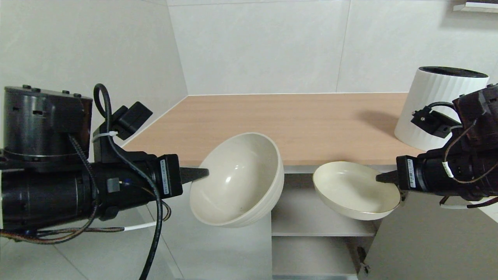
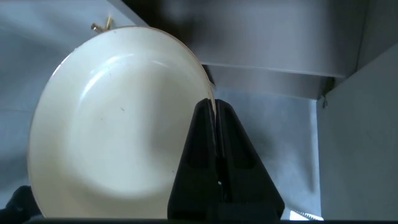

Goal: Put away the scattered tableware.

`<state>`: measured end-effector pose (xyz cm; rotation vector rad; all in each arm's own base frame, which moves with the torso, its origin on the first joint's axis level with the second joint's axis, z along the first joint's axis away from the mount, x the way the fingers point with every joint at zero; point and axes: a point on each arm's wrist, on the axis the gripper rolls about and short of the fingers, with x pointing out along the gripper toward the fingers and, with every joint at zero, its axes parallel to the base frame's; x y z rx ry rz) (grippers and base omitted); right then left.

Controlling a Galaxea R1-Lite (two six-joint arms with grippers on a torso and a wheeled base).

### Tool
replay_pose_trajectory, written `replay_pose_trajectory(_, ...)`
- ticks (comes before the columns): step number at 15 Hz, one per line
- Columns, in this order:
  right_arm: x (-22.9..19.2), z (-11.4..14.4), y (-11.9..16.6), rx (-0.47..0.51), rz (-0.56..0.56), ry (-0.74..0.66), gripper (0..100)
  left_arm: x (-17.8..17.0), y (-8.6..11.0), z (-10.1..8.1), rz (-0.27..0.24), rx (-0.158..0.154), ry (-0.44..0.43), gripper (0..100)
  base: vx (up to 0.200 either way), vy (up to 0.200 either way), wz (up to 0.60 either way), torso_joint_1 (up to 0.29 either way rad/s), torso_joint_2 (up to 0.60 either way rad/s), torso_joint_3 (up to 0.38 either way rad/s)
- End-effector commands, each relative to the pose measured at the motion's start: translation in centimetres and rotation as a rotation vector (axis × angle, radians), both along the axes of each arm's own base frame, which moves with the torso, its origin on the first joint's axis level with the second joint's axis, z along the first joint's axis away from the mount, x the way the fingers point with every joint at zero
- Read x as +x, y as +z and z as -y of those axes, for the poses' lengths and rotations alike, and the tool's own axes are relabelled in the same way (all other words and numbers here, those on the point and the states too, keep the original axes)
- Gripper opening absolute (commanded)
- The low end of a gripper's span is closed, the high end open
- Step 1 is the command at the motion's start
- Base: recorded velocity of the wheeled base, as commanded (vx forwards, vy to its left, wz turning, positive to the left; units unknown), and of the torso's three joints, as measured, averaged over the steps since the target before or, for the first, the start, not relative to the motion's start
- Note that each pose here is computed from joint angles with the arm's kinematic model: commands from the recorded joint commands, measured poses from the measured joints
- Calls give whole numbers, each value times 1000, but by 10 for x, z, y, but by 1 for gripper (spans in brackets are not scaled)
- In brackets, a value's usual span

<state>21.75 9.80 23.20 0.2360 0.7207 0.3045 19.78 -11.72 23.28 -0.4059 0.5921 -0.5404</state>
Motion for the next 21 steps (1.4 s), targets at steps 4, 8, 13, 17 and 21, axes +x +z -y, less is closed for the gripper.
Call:
replay_pose_trajectory(4, 6, -1, -6, -7, -17, -6, 0, 5, -6, 4, -20, 12, -6, 0, 0, 0, 0, 0, 0, 0)
replay_pose_trajectory(8, 10, -3, -7, -4, -11, -6, 0, 10, -8, 6, -16, 9, -2, 0, 0, 0, 0, 0, 0, 0)
replay_pose_trajectory(13, 12, -4, -10, -8, -20, -6, 0, 10, -9, 7, -18, 10, -4, 0, 0, 0, 0, -121, 363, 231)
replay_pose_trajectory(17, 12, -4, -11, -9, -22, -6, 0, 12, -11, 8, -25, 14, -4, 0, 0, 0, 0, -135, 458, 316)
replay_pose_trajectory(21, 14, -4, -12, -12, -28, -6, 0, 12, -12, 8, -28, 15, -4, 0, 0, 0, 0, -77, 393, 298)
